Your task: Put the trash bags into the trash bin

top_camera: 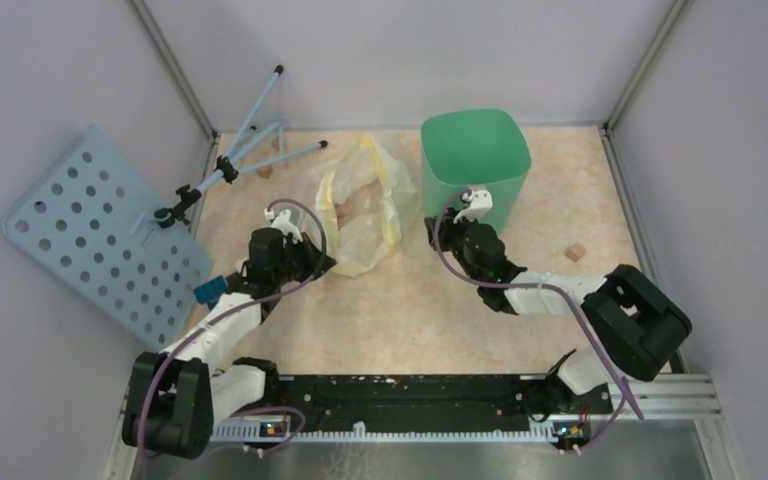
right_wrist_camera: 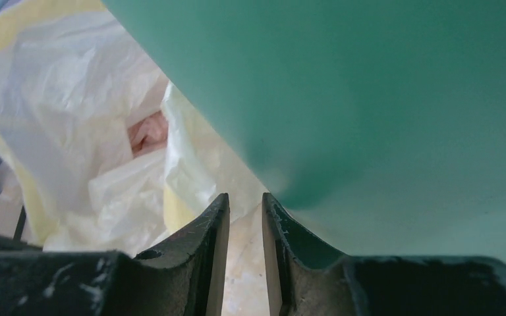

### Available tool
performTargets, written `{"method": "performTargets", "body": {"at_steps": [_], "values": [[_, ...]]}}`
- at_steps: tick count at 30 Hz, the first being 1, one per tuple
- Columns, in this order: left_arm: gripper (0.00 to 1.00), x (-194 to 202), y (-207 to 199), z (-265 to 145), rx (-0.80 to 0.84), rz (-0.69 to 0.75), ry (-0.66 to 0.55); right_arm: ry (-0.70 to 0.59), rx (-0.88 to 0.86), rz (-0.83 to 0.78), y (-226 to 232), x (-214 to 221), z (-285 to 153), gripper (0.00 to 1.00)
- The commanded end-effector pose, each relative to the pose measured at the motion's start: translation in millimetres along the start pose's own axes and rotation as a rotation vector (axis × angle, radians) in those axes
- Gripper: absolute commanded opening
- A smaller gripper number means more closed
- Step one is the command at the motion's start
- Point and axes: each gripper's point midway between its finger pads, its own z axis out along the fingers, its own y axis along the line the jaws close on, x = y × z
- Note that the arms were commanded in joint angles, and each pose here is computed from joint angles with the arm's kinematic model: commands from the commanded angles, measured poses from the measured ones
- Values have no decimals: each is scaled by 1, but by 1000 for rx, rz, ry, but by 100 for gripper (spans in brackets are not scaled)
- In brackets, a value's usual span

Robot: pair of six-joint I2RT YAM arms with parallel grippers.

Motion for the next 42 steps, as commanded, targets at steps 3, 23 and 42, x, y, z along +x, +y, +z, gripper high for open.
{"method": "performTargets", "body": {"at_steps": [3, 23, 42], "values": [[0, -1, -6, -10, 32, 39, -21, -164, 189, 84, -29, -43, 21, 26], [0, 42, -12, -28, 110, 27, 105, -71, 281, 64, -101, -48, 15, 46], [0, 48, -8, -32, 103, 12, 75, 183, 283, -284, 50, 18, 19, 79]]}}
